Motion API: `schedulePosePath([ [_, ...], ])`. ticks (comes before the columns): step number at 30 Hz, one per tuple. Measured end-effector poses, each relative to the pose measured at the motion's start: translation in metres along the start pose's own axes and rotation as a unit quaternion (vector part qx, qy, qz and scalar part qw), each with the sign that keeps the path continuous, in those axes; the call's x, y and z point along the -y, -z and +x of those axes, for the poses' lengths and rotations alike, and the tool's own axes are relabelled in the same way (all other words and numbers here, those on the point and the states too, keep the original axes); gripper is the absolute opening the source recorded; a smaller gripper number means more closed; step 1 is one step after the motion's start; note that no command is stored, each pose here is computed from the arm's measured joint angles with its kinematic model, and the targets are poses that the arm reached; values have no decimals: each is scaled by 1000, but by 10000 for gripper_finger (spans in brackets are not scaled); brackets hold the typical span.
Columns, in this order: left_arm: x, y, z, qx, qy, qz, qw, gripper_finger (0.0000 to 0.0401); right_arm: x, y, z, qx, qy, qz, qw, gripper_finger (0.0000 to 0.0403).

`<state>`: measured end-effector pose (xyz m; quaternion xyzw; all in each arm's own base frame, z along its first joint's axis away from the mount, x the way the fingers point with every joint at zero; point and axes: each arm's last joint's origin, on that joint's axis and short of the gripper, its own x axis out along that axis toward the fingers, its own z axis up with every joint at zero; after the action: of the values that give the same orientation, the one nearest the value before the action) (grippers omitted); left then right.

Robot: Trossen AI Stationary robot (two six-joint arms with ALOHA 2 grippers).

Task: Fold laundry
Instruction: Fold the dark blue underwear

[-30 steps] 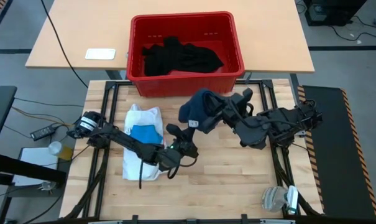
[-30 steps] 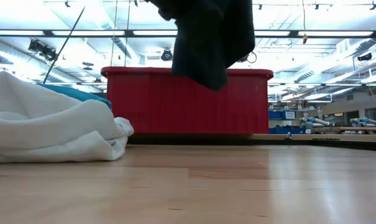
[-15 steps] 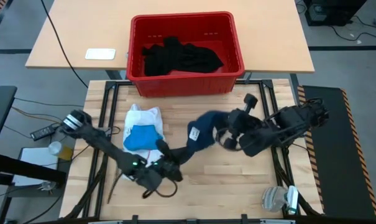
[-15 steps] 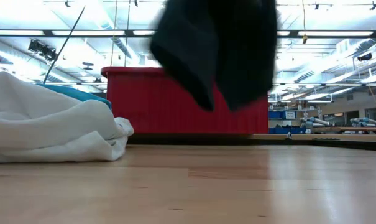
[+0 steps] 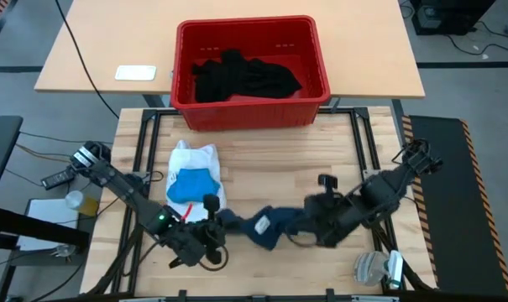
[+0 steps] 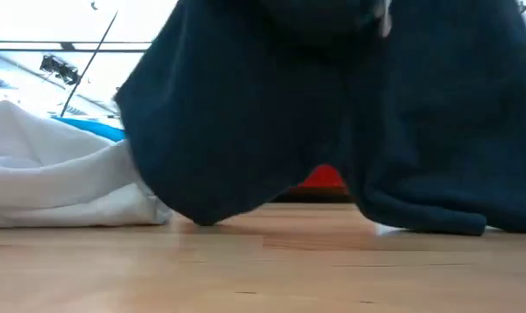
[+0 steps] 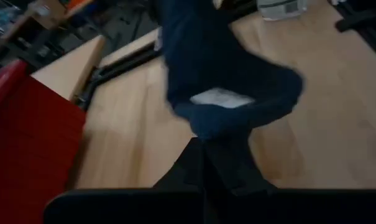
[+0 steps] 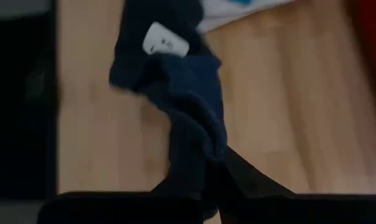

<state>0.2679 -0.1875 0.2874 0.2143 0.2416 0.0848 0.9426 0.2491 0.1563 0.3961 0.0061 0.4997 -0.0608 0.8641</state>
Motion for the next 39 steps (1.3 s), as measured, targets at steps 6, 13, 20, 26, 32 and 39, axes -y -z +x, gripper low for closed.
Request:
schedulePosePath([
  [6,0,15,5,-40,19,-35,998,0,-3,9,-3,-14,19,-7,1000,20],
  [13,2,71,35,-74,5,-67,995,0,-13,20,43,-39,15,-6,999,19],
  [20,-3,91,47,-101,35,-84,991,0,-13,39,111,-62,-16,19,998,18],
  [26,-5,93,49,-111,40,-75,990,0,-9,52,142,-64,-24,38,997,19],
  [32,-5,90,45,-122,38,-8,992,51,-4,49,150,-54,-34,63,996,19],
  [39,0,83,39,-109,53,51,991,160,4,42,153,-43,-23,114,992,19],
])
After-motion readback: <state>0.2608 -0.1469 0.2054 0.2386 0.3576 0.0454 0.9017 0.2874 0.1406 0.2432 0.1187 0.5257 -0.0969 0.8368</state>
